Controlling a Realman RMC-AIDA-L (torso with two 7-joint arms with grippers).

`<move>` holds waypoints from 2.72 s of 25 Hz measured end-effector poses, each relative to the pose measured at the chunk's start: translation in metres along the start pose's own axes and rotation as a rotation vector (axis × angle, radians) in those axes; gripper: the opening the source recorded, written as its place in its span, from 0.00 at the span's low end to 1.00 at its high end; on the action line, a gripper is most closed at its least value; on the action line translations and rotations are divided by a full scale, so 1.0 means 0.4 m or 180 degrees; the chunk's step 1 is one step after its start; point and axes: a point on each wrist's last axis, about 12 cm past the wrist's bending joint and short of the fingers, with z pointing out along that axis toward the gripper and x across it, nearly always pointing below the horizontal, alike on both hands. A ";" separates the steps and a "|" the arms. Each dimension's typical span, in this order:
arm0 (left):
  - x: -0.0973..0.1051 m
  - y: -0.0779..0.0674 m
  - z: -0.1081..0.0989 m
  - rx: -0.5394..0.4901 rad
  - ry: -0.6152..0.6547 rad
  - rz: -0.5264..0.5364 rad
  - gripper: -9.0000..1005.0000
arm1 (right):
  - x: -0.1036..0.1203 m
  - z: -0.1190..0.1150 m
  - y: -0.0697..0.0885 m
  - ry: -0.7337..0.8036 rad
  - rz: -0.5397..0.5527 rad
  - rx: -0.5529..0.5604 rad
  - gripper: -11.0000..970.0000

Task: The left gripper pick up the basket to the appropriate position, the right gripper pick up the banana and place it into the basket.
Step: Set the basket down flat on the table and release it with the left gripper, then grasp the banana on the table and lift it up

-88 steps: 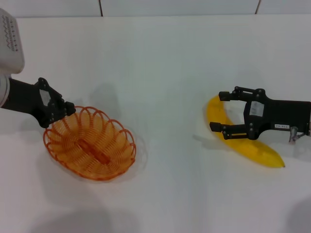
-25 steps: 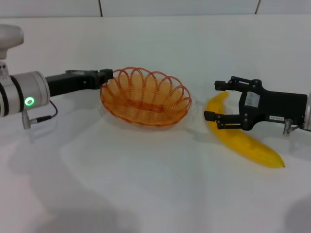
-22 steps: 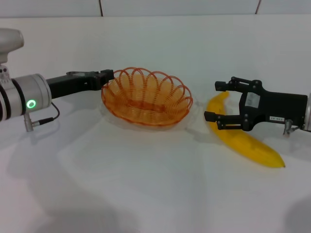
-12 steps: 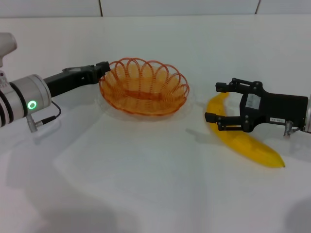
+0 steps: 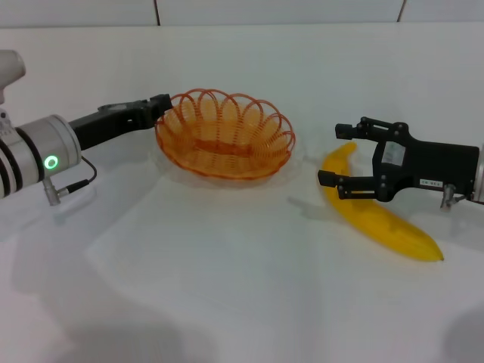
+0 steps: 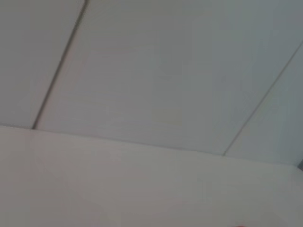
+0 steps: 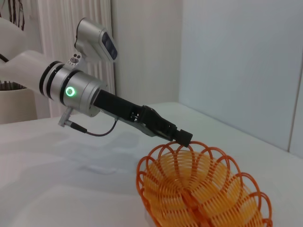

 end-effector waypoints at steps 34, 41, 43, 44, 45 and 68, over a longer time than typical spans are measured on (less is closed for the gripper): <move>0.006 -0.013 -0.023 0.0228 -0.0252 -0.0077 0.30 | 0.005 -0.009 0.000 0.0015 0.0019 0.0019 0.92; 0.003 0.008 -0.203 0.0646 -0.0441 0.0804 0.59 | 0.011 -0.027 0.000 -0.0007 0.0052 0.0071 0.92; 0.038 0.014 -0.244 0.0678 -0.0156 0.1032 0.67 | 0.014 -0.035 0.002 -0.0030 0.0073 0.0105 0.92; 0.057 0.018 -0.259 0.0669 0.0014 0.1128 0.71 | 0.016 -0.040 0.002 -0.0035 0.0082 0.0124 0.92; 0.075 0.022 -0.268 0.0649 0.0150 0.1205 0.74 | 0.017 -0.044 0.002 -0.0038 0.0089 0.0140 0.92; 0.174 0.030 -0.306 0.0464 0.0104 0.1702 0.80 | 0.065 -0.039 -0.008 0.0723 0.0637 0.0164 0.92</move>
